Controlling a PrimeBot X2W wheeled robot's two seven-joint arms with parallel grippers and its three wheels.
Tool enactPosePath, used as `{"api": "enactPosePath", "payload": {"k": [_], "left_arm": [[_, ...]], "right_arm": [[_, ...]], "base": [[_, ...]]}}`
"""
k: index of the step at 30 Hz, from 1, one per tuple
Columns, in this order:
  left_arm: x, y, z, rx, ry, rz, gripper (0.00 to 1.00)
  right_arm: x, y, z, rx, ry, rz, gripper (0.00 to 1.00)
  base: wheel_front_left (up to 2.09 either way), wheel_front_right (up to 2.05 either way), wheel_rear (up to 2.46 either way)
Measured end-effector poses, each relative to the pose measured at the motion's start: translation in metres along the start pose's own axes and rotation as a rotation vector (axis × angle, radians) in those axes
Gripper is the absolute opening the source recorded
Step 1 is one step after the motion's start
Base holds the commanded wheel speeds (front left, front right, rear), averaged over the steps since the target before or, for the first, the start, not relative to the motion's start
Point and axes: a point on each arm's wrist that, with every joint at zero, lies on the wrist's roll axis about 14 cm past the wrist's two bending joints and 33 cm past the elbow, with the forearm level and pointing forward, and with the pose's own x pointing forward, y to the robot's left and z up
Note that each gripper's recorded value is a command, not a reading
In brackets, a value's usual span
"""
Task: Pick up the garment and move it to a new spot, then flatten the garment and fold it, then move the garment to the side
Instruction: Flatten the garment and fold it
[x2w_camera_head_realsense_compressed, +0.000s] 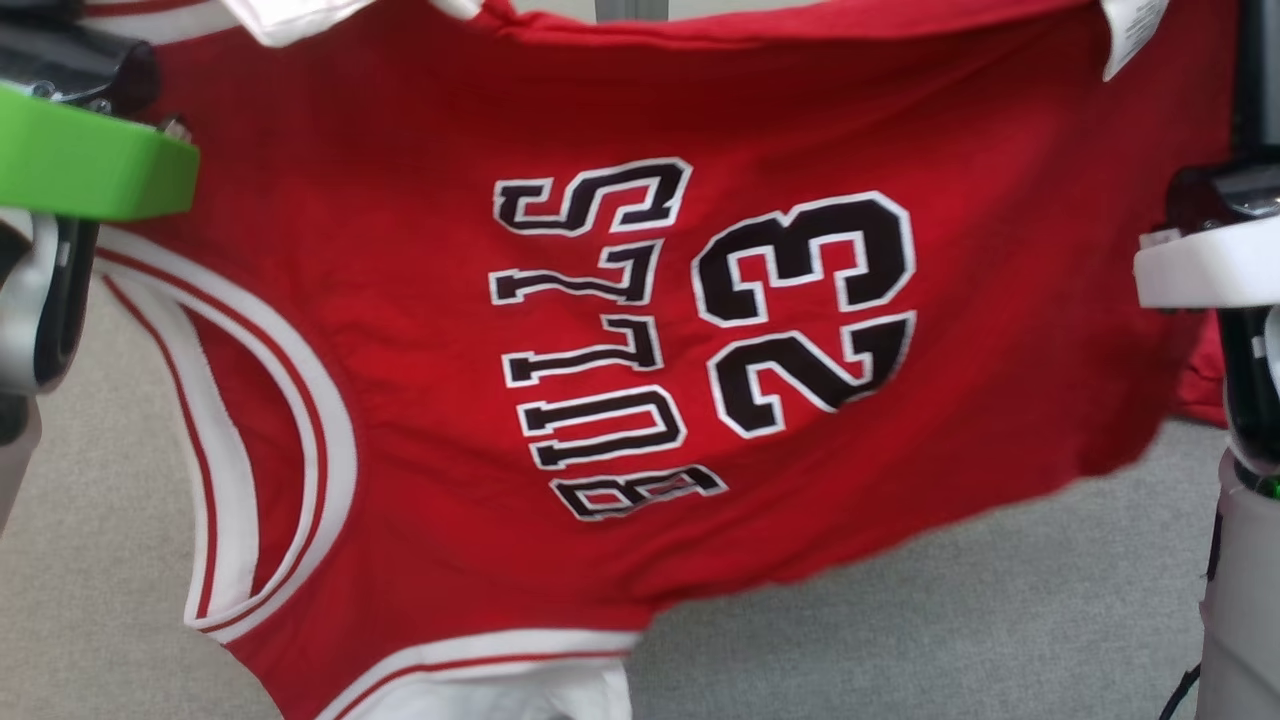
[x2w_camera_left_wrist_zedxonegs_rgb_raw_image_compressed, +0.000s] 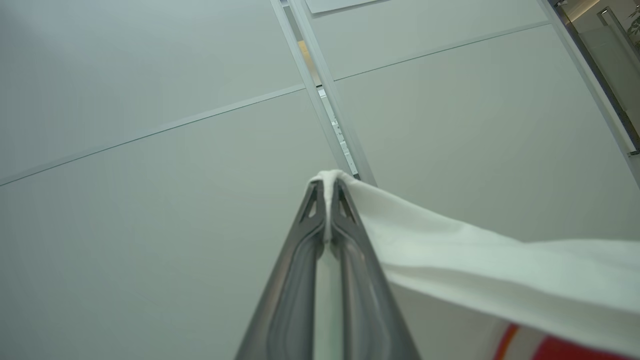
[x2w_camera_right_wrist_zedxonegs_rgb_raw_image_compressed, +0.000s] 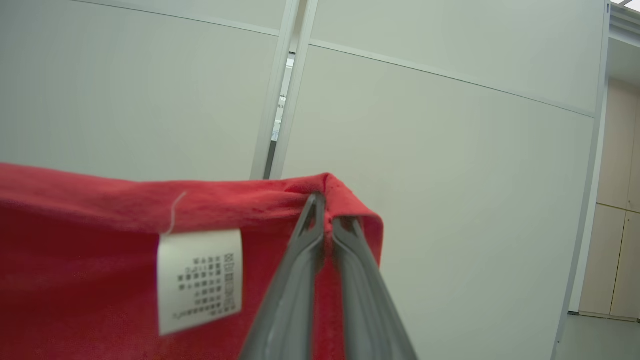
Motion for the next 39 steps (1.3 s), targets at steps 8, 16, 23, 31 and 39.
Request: {"api": "enactPosePath", "payload": {"k": [8, 16, 23, 31, 39], "left_arm": [[0.037, -0.003, -0.068, 0.026, 0.129, -0.05, 0.0], [0.104, 0.004, -0.122, 0.087, 0.121, -0.052, 0.0], [0.139, -0.018, -0.183, 0.073, 0.124, -0.07, 0.0], [0.098, -0.046, -0.304, 0.002, 0.335, -0.102, 0.0], [0.014, -0.078, -0.396, -0.142, 0.551, -0.104, 0.0]], "right_arm": [[0.034, -0.012, -0.066, 0.005, 0.134, -0.009, 0.0], [0.114, -0.005, -0.133, -0.068, 0.157, 0.033, 0.0], [0.154, 0.015, -0.207, -0.049, 0.232, 0.052, 0.0], [0.108, 0.042, -0.347, -0.008, 0.495, 0.074, 0.0], [0.018, 0.076, -0.441, 0.041, 0.708, 0.143, 0.0]], "base": [[0.0, 0.0, 0.0], [0.0, 0.0, 0.0], [0.0, 0.0, 0.0], [0.0, 0.0, 0.0], [0.0, 0.0, 0.0]]}}
